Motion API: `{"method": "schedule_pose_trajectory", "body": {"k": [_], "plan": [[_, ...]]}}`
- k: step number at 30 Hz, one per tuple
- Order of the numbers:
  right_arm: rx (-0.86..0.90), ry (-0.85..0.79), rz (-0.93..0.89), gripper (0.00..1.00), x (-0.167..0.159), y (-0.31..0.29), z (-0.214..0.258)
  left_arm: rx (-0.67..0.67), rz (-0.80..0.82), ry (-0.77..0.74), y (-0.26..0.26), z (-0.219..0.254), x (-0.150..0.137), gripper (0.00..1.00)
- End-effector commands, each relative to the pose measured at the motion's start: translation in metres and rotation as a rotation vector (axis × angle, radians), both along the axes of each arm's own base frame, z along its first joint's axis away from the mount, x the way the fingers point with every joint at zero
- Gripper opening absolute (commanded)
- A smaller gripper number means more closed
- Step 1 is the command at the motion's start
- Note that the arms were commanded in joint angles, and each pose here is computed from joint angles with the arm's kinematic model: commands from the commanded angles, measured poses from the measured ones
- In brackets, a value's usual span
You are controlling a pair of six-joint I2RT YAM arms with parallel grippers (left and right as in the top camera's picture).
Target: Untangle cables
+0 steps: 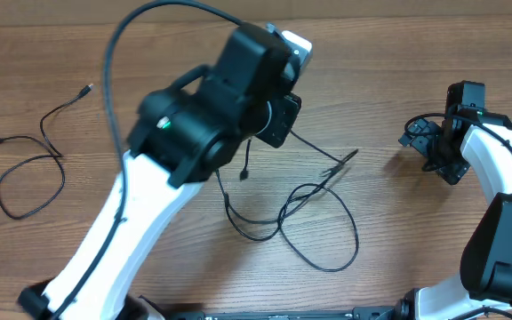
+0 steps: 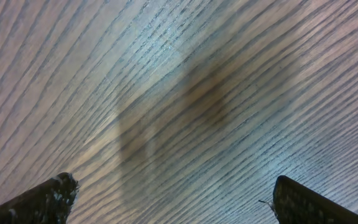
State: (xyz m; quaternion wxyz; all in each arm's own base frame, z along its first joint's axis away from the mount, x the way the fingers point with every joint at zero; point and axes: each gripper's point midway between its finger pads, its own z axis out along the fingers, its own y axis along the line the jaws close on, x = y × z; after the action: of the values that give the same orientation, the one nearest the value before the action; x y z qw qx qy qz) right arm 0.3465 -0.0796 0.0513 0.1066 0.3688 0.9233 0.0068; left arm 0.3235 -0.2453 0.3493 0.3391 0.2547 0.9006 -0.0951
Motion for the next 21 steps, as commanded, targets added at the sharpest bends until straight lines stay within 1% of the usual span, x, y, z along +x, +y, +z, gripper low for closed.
{"method": "schedule_pose_trajectory", "body": {"k": [1, 5, 11, 13, 16, 17, 20, 21], "plan": [[-0.007, 0.005, -0.013, 1.0, -0.001, -0.002, -0.002, 0.071, 0.051, 0.066, 0.0, -0.031, 0.012, 0.07], [-0.007, 0.004, -0.012, 1.0, -0.001, -0.002, -0.002, 0.131, 0.076, 0.172, -0.006, -0.07, 0.017, 0.08], [-0.007, 0.004, -0.013, 1.0, -0.001, -0.002, -0.002, 0.178, 0.031, 0.343, -0.027, -0.131, 0.019, 0.09], [-0.007, 0.004, -0.013, 1.0, -0.001, -0.002, -0.002, 0.192, 0.024, 0.385, -0.032, -0.148, 0.02, 0.1], [-0.007, 0.004, -0.012, 1.0, -0.001, -0.002, -0.002, 0.217, 0.014, 0.441, -0.038, -0.173, 0.022, 0.15], [-0.007, 0.004, -0.012, 1.0, -0.001, -0.002, -0.002, 0.224, 0.013, 0.455, -0.039, -0.179, 0.022, 0.18], [-0.007, 0.004, -0.013, 1.0, -0.001, -0.002, -0.002, 0.221, 0.0, 0.503, -0.045, -0.194, 0.02, 0.38], [-0.007, 0.004, -0.013, 1.0, -0.001, -0.002, -0.002, 0.215, -0.007, 0.524, -0.047, -0.199, 0.018, 0.49]]}}
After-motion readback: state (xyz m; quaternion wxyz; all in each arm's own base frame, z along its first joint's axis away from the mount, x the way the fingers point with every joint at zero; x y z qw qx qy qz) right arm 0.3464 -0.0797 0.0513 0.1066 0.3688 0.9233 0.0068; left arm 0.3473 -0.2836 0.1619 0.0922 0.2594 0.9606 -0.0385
